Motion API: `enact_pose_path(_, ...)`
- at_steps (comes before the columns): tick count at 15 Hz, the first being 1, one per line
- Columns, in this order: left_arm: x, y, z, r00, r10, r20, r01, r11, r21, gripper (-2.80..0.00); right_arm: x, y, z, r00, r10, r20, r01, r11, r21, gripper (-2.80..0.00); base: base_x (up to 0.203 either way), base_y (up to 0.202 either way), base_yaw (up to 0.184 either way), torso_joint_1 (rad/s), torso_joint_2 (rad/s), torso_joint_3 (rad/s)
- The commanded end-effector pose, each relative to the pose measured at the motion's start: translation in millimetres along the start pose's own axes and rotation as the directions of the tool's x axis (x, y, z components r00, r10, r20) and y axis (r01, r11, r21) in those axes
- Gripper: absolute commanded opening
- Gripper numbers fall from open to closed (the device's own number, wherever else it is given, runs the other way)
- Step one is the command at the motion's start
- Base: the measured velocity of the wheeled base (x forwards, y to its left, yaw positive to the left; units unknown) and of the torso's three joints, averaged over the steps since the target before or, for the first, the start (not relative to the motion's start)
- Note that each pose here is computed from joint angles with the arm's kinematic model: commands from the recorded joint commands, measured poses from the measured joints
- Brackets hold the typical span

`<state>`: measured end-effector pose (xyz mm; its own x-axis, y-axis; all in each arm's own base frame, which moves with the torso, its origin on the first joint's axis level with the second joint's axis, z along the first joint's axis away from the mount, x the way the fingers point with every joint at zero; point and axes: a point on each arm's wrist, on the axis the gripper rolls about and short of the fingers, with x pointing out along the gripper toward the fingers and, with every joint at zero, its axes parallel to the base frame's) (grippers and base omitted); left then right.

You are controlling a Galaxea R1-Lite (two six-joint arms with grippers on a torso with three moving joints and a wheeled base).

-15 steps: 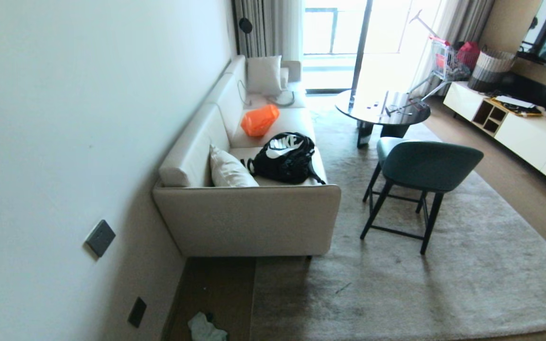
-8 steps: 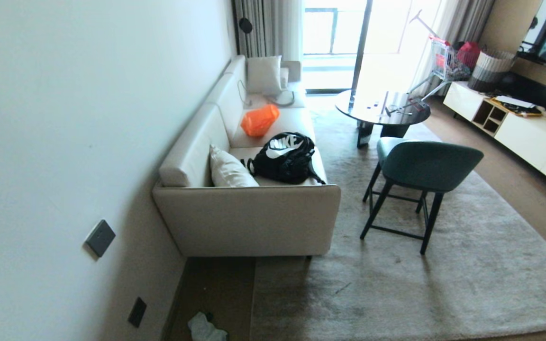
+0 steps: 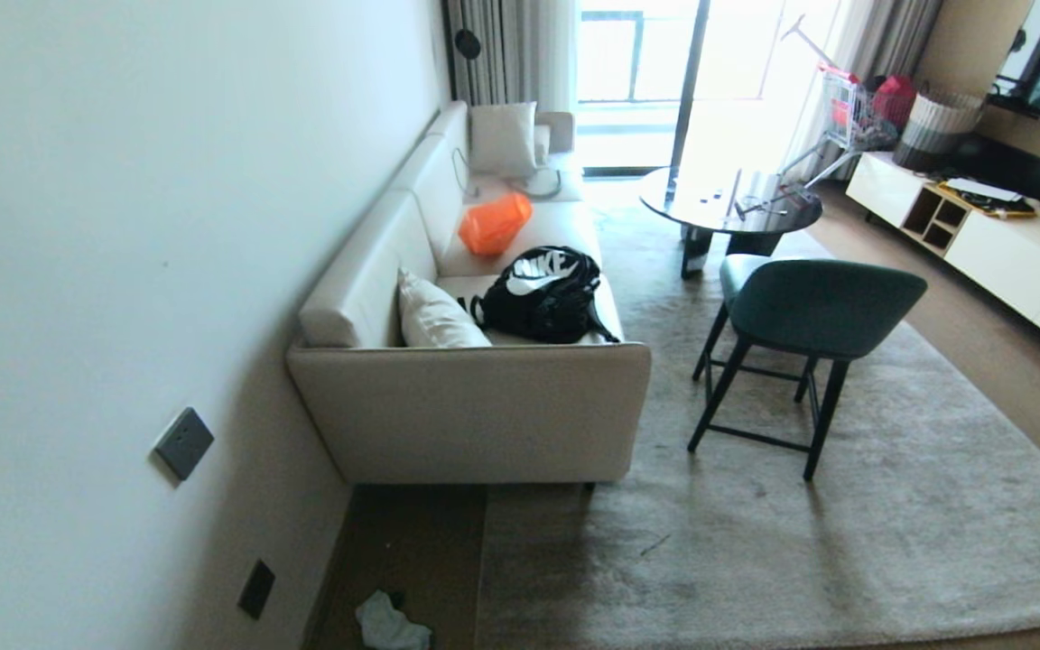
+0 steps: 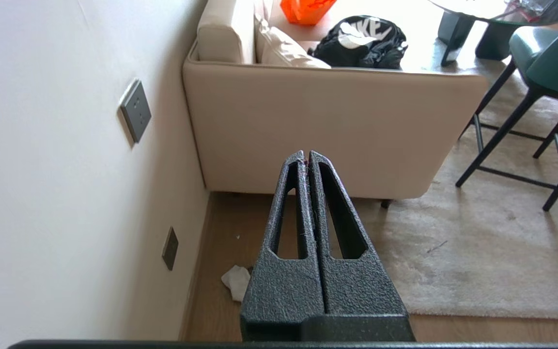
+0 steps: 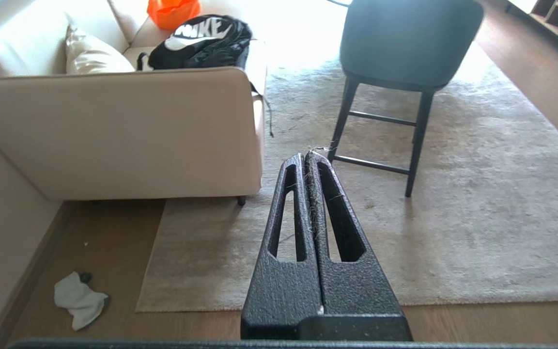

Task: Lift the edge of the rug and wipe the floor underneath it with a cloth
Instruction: Pick up the rag

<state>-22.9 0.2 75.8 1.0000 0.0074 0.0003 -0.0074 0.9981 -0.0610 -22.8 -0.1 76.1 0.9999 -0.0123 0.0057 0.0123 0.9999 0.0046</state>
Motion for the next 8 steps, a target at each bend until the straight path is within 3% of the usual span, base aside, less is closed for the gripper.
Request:
enact_pose_path(1, 0.0, 0.0, -0.1, 1.0, 0.0, 0.0, 0.0, 1.0, -0.002, -2.8, 0.0, 0.0, 0.0, 1.0, 0.0, 0.0, 0.0, 1.0, 0.0, -2.8, 0.0, 0.0, 0.0, -0.128, 0.32, 0.183)
enact_pose_path(8, 0.0, 0.0, 0.1, 1.0, 0.0, 0.001, 0.0, 1.0, -0.002, -2.8, 0.0, 0.0, 0.0, 1.0, 0.0, 0.0, 0.0, 1.0, 0.0, -2.8, 0.0, 0.0, 0.0, -0.132, 0.33, 0.194)
